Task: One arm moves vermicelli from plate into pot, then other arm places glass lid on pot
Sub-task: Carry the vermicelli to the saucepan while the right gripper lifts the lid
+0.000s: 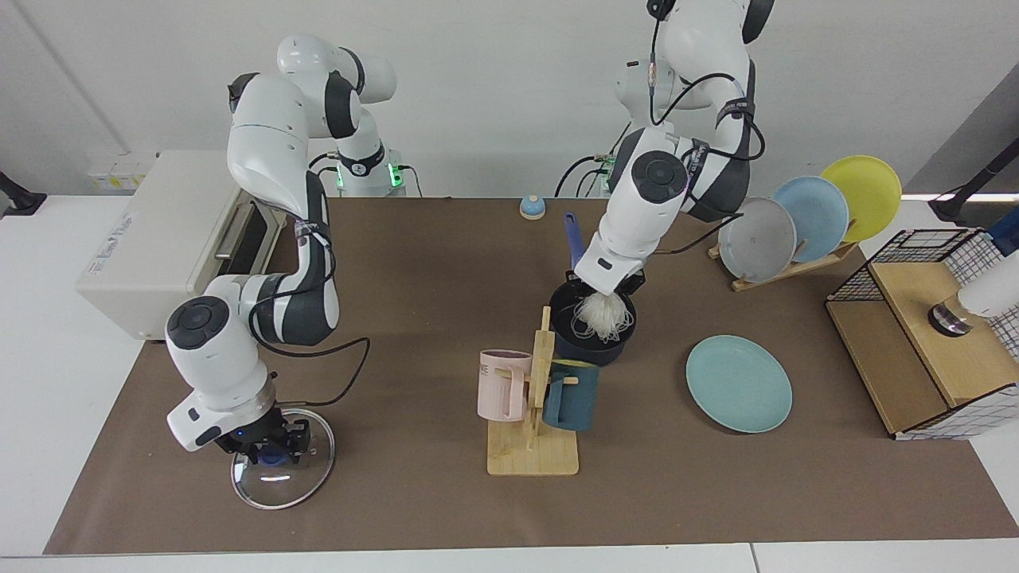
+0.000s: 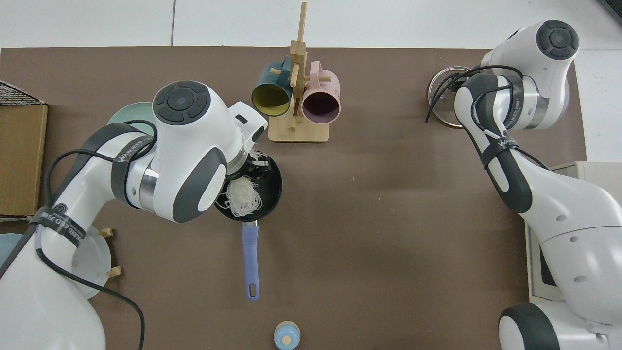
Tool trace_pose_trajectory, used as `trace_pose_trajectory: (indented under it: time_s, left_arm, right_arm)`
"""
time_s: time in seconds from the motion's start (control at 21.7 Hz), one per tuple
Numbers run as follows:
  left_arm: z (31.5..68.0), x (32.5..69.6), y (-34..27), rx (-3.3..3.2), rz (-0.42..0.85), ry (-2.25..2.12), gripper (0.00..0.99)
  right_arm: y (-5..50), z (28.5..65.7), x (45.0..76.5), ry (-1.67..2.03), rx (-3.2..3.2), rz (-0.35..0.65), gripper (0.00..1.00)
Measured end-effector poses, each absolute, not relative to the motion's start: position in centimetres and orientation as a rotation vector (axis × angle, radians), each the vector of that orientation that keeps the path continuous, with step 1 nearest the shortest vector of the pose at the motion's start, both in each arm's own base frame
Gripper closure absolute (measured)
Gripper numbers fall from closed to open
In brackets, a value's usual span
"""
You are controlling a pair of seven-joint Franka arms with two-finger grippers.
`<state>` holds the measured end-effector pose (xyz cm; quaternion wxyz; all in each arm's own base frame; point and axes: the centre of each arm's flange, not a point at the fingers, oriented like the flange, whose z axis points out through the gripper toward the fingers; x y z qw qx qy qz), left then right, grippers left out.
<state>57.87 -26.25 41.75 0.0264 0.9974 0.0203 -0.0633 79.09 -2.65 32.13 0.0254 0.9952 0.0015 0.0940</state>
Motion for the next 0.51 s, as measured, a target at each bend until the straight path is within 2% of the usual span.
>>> trace_pose_trajectory:
  time_s: [0.28,0.37,0.51]
  left_arm:
    - [37.1,56.8,-26.3,3.074,-0.171,0.064,0.678]
    - [35.9,56.4,-26.3,3.075,-0.178,0.062,0.678]
    - [34.6,55.9,-26.2,3.073,-0.173,0.063,0.678]
  right_arm:
    - [-2.3,32.8,79.1,0.022,3.079,0.305,0.39]
    - [-1.8,34.7,79.0,0.031,3.081,0.323,0.39]
    - [-0.8,39.0,78.0,0.044,3.095,0.294,0.39]
